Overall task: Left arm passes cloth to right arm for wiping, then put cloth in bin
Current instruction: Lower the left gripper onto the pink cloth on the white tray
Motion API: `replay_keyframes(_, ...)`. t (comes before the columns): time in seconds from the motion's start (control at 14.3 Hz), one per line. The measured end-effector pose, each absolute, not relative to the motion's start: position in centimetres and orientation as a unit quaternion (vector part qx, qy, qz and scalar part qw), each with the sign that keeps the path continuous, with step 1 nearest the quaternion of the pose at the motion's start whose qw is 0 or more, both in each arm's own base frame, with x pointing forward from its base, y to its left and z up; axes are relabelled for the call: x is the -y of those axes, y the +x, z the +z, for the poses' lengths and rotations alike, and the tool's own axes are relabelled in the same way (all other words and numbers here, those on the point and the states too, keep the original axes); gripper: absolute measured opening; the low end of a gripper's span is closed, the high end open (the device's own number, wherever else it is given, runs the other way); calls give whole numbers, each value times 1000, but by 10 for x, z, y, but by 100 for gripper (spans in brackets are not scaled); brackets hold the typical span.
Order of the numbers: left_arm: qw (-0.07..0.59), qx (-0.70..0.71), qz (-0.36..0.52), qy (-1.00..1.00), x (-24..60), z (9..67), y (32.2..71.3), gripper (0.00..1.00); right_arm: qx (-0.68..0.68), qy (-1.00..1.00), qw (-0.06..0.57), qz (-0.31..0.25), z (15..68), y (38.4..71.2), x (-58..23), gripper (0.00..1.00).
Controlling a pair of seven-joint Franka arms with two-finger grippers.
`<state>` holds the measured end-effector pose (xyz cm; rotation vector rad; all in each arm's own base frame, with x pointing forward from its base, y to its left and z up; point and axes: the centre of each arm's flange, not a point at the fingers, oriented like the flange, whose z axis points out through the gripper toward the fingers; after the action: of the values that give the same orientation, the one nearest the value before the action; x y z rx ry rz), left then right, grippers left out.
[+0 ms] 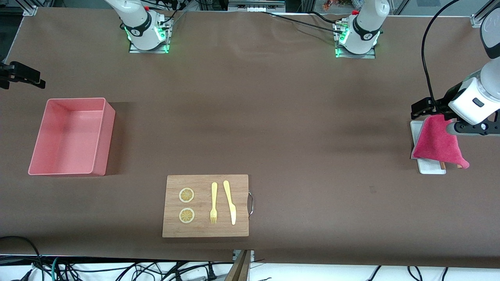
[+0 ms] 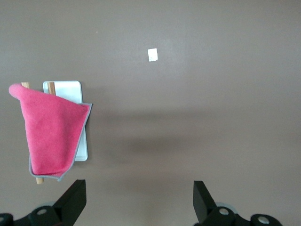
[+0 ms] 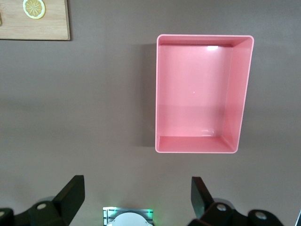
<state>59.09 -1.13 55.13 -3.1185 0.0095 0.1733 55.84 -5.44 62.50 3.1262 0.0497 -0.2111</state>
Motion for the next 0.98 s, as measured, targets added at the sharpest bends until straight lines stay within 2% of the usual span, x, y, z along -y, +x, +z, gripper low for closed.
replay_keyframes(0.98,9,-3,65,-998,11,540,595,100,-15,998,4,-67,625,558,55,100)
